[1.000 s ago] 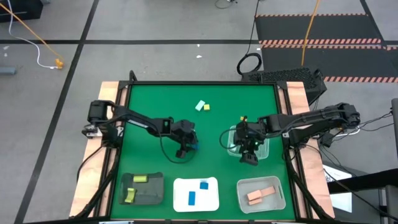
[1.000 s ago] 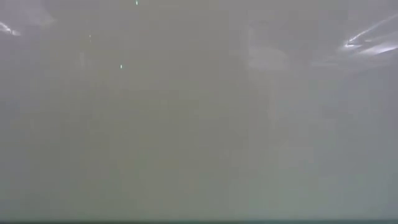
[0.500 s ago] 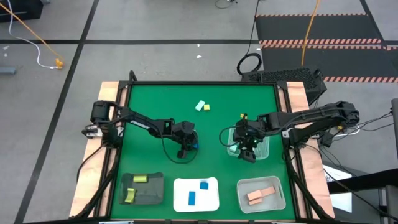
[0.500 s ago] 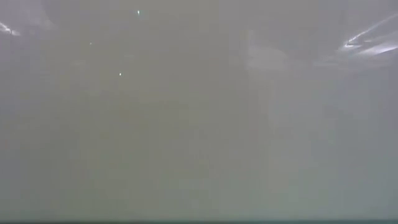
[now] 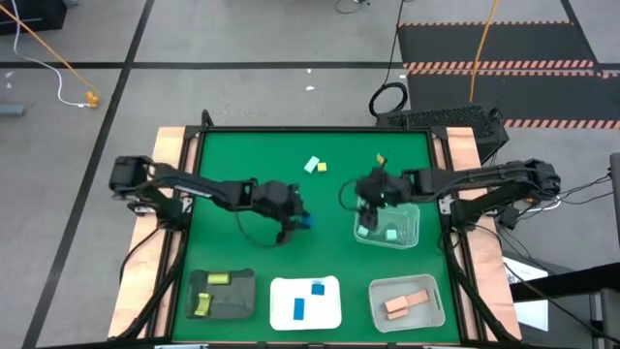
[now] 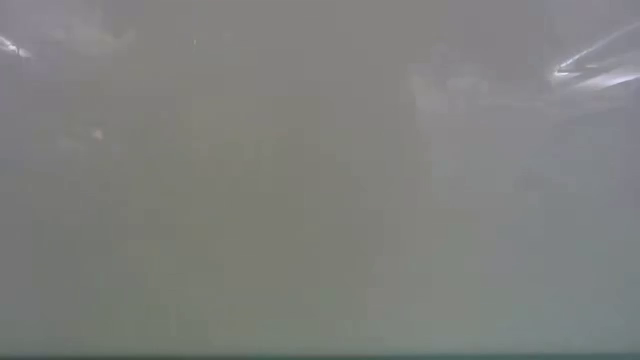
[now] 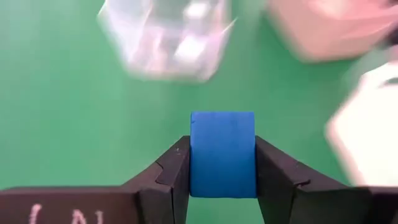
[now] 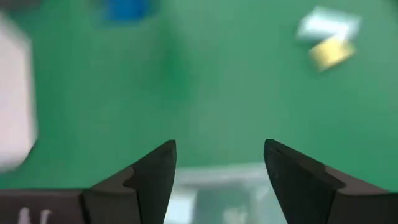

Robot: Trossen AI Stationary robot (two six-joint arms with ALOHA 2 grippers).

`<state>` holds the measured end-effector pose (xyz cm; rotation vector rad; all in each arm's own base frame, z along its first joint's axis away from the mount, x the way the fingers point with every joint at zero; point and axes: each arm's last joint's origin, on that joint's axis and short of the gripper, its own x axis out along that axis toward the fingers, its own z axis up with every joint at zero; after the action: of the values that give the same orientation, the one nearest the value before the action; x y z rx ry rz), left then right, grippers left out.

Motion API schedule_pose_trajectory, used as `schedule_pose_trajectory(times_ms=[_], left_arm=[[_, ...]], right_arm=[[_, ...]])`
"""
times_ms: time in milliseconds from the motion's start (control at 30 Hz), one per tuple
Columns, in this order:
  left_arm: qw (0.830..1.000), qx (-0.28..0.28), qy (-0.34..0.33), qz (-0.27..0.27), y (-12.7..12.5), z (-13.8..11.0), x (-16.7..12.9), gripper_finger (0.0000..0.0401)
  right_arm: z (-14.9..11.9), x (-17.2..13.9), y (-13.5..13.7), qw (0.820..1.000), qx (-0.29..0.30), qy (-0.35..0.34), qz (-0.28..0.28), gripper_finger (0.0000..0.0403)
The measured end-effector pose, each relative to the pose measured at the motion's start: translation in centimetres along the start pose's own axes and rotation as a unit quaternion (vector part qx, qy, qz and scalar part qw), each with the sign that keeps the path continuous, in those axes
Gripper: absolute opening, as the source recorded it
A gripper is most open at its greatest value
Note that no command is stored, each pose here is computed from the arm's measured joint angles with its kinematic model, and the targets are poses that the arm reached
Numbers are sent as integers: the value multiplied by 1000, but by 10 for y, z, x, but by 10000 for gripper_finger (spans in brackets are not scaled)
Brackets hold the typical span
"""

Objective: Sort & place blocks by color
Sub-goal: Put the blue block into the white bin

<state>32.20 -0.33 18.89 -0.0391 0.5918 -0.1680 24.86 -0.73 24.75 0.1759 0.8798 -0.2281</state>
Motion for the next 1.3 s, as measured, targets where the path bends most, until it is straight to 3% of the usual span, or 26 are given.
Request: schedule_pose_trajectory(times_ms=[167,333,533,967,1167,1300], left_arm=[[996,24,-43,-71,-47,18,-19,133],[988,25,-52,-146,-105,30,-27,133],[991,-20,-5,-135,-146,29,-22,133],[975,-129,88,-160,-183,7,6,134],[971,-152,93,-157,-183,6,6,187],[968,-174,88,-155,-180,9,7,190]], right_arm=[[22,1,-25,993,61,-95,-35,235],[31,4,-45,986,96,-125,-57,235],[30,20,-51,987,102,-103,-67,235],[23,48,-51,992,87,-52,-76,235],[23,48,-51,992,85,-53,-76,235],[23,48,-51,992,85,-53,-76,235]])
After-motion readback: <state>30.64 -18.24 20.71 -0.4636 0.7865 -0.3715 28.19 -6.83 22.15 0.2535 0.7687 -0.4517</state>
